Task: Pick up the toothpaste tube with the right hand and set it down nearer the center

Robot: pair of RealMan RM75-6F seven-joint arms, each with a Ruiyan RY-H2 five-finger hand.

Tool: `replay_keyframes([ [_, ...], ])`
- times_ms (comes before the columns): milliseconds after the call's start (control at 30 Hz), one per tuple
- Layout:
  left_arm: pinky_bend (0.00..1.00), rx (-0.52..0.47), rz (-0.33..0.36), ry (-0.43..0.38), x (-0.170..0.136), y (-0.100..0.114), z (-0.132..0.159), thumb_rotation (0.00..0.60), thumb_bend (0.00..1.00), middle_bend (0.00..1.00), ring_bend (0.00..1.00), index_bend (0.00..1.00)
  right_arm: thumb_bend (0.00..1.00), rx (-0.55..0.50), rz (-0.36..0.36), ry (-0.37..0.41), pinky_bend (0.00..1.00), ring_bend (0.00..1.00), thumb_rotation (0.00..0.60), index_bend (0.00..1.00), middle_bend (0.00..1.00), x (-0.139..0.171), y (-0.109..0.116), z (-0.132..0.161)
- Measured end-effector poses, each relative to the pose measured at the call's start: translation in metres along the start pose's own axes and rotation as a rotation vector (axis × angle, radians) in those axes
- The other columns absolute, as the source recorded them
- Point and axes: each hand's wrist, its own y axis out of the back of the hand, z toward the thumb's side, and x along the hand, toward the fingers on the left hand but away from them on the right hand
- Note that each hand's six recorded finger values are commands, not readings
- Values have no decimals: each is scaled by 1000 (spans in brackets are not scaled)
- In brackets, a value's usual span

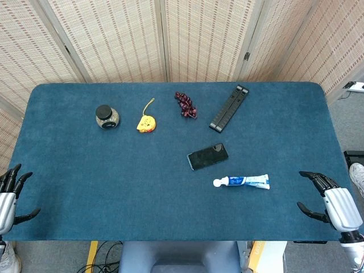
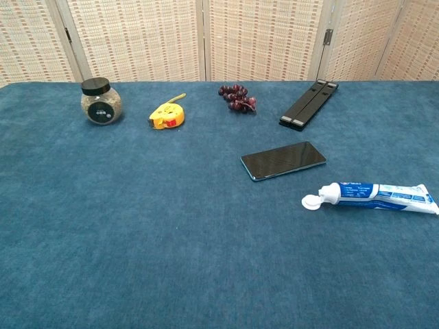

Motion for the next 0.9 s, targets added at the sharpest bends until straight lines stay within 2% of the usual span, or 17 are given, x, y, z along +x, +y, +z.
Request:
replay_keyframes([
  [533, 137, 3, -3, 7, -1, 0, -3, 600, 96, 19, 0, 181, 257, 0, 13, -1, 307, 222, 600, 188, 279, -2, -4, 1],
  [733, 136, -2, -10, 4, -1, -3, -2, 600, 96, 19, 0, 182, 219, 11, 50, -12, 308, 222, 600, 188, 279, -8, -12, 1],
  [900, 137, -4, -12, 4, -1, -3, -2, 600, 96, 19, 0, 182, 213, 23, 109, -12, 307, 222, 600, 188, 279, -21, -27, 4],
])
